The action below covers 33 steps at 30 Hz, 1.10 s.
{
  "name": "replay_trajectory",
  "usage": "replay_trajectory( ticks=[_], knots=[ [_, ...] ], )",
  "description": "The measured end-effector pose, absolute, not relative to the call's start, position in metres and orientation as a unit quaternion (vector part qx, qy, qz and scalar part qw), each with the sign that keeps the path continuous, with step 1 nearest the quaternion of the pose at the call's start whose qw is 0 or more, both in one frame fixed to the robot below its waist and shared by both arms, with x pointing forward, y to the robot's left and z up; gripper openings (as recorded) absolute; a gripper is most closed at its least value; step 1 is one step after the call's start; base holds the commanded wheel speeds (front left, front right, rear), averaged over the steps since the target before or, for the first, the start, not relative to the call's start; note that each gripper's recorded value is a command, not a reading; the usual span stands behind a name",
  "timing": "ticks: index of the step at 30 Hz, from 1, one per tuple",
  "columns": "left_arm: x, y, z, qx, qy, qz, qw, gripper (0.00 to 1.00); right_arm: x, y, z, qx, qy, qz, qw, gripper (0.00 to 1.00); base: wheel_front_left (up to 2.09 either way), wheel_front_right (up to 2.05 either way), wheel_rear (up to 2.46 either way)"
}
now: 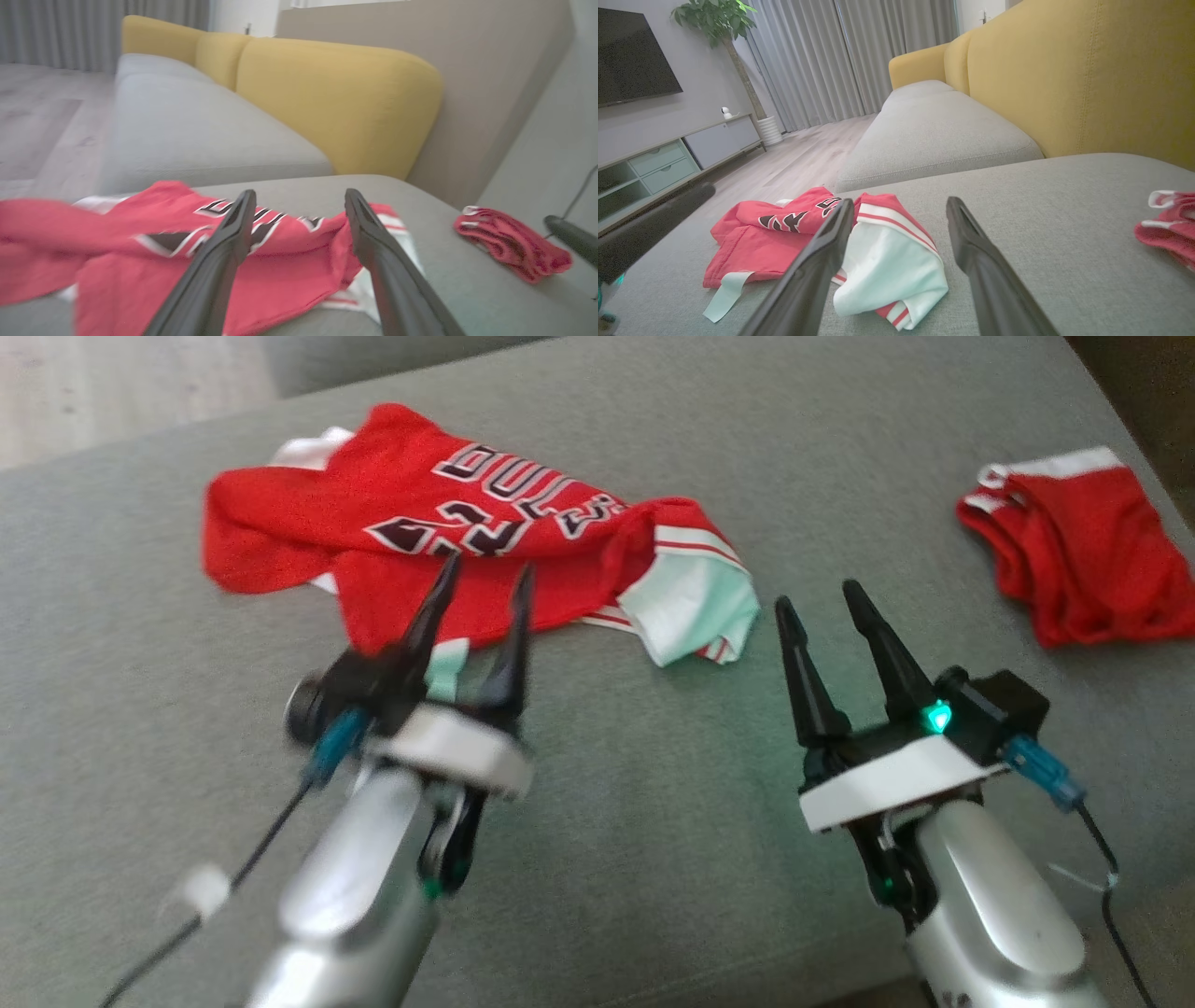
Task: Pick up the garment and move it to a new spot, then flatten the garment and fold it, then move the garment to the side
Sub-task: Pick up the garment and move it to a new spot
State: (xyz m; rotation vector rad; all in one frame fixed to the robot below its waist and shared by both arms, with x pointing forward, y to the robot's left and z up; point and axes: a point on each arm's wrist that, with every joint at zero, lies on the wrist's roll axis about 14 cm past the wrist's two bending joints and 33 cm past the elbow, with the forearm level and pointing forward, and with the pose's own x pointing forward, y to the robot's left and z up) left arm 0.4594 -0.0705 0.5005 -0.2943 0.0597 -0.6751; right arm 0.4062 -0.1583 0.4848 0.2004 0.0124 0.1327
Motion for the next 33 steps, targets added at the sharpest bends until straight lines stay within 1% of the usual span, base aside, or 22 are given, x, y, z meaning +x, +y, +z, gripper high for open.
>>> replay_trajectory(
  ticks=[5,8,9,12,13,17,24,33],
  knots=[
    [0.445,-0.004,0.467,-0.143,0.064,-0.235,0.959,1.00,0.400,-0.154,0.478,0.105,0.016,0.067,0.992,1.00,0.00,0.00,0.00],
    [0.433,0.032,0.459,-0.137,0.068,-0.185,0.971,1.00,0.395,-0.150,0.476,0.107,0.018,0.071,0.992,1.00,0.00,0.00,0.00],
    [0.424,0.054,0.456,-0.129,0.066,-0.153,0.977,1.00,0.392,-0.146,0.476,0.104,0.019,0.076,0.991,1.00,0.00,0.00,0.00],
    [0.413,0.073,0.454,-0.119,0.064,-0.130,0.982,1.00,0.389,-0.144,0.476,0.103,0.019,0.079,0.991,1.00,0.00,0.00,0.00],
    [0.401,0.092,0.451,-0.109,0.065,-0.103,0.987,1.00,0.385,-0.143,0.474,0.101,0.023,0.078,0.992,1.00,0.00,0.00,0.00],
    [0.377,0.127,0.446,-0.087,0.065,-0.052,0.993,1.00,0.376,-0.145,0.467,0.100,0.033,0.074,0.992,1.00,0.00,0.00,0.00],
    [0.349,0.162,0.444,-0.067,0.062,-0.001,0.996,1.00,0.366,-0.146,0.459,0.106,0.043,0.066,0.991,1.00,0.00,0.00,0.00],
    [0.344,0.166,0.445,-0.073,0.060,0.007,0.995,1.00,0.367,-0.141,0.456,0.106,0.048,0.073,0.990,1.00,0.00,0.00,0.00]
  ],
)
